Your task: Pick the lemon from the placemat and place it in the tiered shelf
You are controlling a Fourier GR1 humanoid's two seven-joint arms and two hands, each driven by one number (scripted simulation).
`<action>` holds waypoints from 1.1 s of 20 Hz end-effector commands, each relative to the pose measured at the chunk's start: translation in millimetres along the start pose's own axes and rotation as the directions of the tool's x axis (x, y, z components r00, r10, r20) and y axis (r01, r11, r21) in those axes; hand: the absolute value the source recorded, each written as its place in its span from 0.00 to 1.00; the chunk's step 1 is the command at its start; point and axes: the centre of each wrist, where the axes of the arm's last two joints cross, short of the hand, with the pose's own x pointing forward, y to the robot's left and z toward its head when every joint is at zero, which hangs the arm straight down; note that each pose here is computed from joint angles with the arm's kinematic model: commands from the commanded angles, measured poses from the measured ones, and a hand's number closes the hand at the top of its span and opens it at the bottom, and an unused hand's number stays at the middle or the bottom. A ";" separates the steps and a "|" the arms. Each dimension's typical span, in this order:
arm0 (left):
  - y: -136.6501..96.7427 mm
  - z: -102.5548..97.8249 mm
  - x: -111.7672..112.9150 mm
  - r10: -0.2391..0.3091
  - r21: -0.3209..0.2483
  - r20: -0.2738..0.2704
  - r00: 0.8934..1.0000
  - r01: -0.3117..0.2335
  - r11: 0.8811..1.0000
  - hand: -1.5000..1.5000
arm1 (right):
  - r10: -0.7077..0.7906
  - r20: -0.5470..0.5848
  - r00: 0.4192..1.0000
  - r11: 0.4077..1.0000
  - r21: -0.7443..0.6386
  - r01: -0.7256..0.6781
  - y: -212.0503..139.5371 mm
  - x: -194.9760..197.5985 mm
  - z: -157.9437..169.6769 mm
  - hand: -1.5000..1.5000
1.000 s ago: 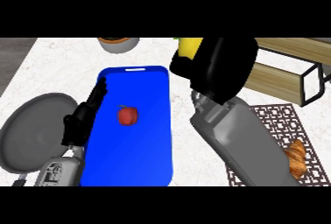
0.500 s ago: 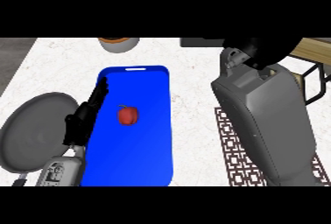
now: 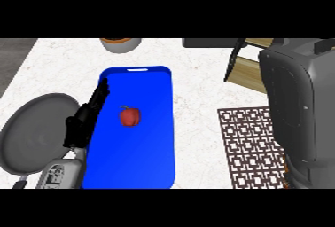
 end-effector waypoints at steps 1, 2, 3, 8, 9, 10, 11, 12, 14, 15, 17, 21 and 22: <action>4.4 -8.8 12.3 0.026 -0.023 0.007 1.000 -0.026 0.999 0.50 | 0.049 -0.051 0.997 0.999 0.007 -0.049 -1.4 8.5 -34.6 1.00; -1.8 11.4 6.4 -0.004 -0.030 -0.007 1.000 0.004 1.000 0.50 | 0.074 -0.051 0.996 0.997 -0.006 -0.074 -13.9 -5.7 -37.7 1.00; 11.4 6.1 1.7 0.009 -0.015 0.013 1.000 -0.009 1.000 0.50 | 0.100 -0.021 0.995 0.994 -0.030 -0.101 16.1 -6.5 -10.5 1.00; -15.1 0.1 1.1 0.008 0.004 0.013 1.000 -0.008 1.000 0.50 | 0.115 0.003 0.993 0.993 -0.040 -0.114 19.8 -15.4 -39.5 1.00; -10.4 6.8 -7.2 0.011 -0.006 0.010 1.000 -0.011 1.000 0.50 | 0.136 -0.011 0.991 0.989 -0.062 -0.136 16.0 -28.5 -64.4 1.00; -8.0 5.5 18.8 0.009 -0.027 -0.001 1.000 -0.009 1.000 0.50 | 0.188 -0.005 0.982 0.981 -0.047 -0.188 32.5 -23.6 -45.4 1.00; -7.0 -8.3 -2.2 0.004 -0.014 0.011 1.000 -0.004 1.000 0.50 | 0.162 -0.008 0.987 0.983 -0.081 -0.162 39.0 -31.9 -42.8 1.00; -7.1 4.2 5.9 0.002 -0.012 0.010 1.000 -0.002 1.000 0.50 | 0.186 -0.003 0.983 0.977 -0.103 -0.185 51.3 -38.1 -61.8 1.00; 0.5 3.6 13.9 -0.005 -0.013 0.015 1.000 0.005 1.000 0.50 | 0.258 0.056 0.964 0.963 -0.094 -0.252 54.6 -48.7 -67.9 1.00; -14.0 -1.7 6.2 0.009 0.005 0.011 1.000 -0.009 1.000 0.50 | 0.230 0.110 0.967 0.971 -0.093 -0.220 63.6 -55.2 -54.2 1.00; -12.3 3.2 18.7 0.007 -0.027 0.003 1.000 -0.007 1.000 0.50 | 0.202 0.110 0.973 0.976 -0.101 -0.191 81.8 -59.2 -54.3 1.00; -12.3 -3.8 7.3 -0.001 -0.018 0.004 1.000 0.001 1.000 0.50 | 0.132 0.017 0.991 0.983 -0.131 -0.128 80.1 -61.4 -75.3 1.00; -8.7 -1.2 7.2 0.012 -0.025 0.028 1.000 -0.011 1.000 0.50 | -0.093 0.018 0.995 0.982 -0.163 0.095 67.3 -71.9 -80.0 1.00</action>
